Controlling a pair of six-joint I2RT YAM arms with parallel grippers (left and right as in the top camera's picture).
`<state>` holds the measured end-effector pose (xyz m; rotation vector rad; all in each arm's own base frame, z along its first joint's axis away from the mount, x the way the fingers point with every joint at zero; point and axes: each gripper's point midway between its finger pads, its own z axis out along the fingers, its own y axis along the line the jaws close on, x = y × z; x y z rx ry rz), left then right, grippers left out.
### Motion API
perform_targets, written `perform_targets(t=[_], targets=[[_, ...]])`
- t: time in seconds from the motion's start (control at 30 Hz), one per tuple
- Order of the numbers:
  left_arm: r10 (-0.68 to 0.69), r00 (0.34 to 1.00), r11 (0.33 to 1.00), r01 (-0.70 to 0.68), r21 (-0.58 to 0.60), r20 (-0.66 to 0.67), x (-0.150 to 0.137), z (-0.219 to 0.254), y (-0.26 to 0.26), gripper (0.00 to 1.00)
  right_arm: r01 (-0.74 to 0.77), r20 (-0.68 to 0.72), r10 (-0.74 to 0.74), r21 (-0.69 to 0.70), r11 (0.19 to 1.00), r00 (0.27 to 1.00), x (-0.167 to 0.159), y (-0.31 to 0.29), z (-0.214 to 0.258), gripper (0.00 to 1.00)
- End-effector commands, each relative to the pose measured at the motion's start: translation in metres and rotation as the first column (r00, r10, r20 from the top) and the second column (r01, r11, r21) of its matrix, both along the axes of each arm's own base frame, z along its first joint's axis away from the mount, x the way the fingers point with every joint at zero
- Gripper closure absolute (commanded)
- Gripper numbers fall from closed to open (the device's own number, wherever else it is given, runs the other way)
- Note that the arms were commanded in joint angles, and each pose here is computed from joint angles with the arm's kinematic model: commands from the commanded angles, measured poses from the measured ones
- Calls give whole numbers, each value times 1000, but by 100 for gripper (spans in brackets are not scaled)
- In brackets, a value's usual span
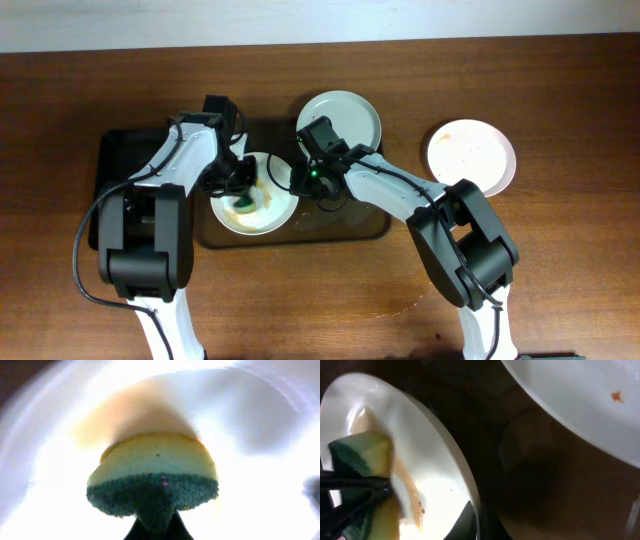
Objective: Clean dirty plates on tray and stack at the side
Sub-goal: 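Scrub the tilted plate with the sponge in the left gripper, then carry the plate right and stack it on the first plate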
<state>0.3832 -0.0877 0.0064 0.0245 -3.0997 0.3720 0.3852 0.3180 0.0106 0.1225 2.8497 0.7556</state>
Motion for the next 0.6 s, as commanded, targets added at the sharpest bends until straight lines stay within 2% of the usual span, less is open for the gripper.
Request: perform_targets(t=[0.0, 0.13, 0.3, 0.37, 0.47, 0.57], targets=[[-27, 999, 963, 33, -268, 25, 7, -3, -36, 99, 19, -15, -19, -12, 1000, 1000, 3, -5, -7, 96], [142, 982, 973, -116, -201, 122, 53, 9, 14, 99, 19, -23, -19, -18, 1000, 1000, 1, -7, -8, 96], [247, 911, 958, -179, -224, 331, 124, 100, 69, 99, -45, -10, 46, 27, 999, 999, -1, 3, 6, 96], [265, 899, 956, -198, -216, 349, 128, 106, 81, 99, -90, 45, 90, 2, 996, 995, 3, 3, 31, 96], [273, 891, 962, -244, -124, 363, 129, 100, 101, 99, -85, 178, 128, -229, 970, 976, 9, -17, 70, 96], [273, 897, 962, -254, -102, 347, 124, 97, 103, 99, 57, 332, 145, -529, 847, 932, 12, -47, 114, 96]])
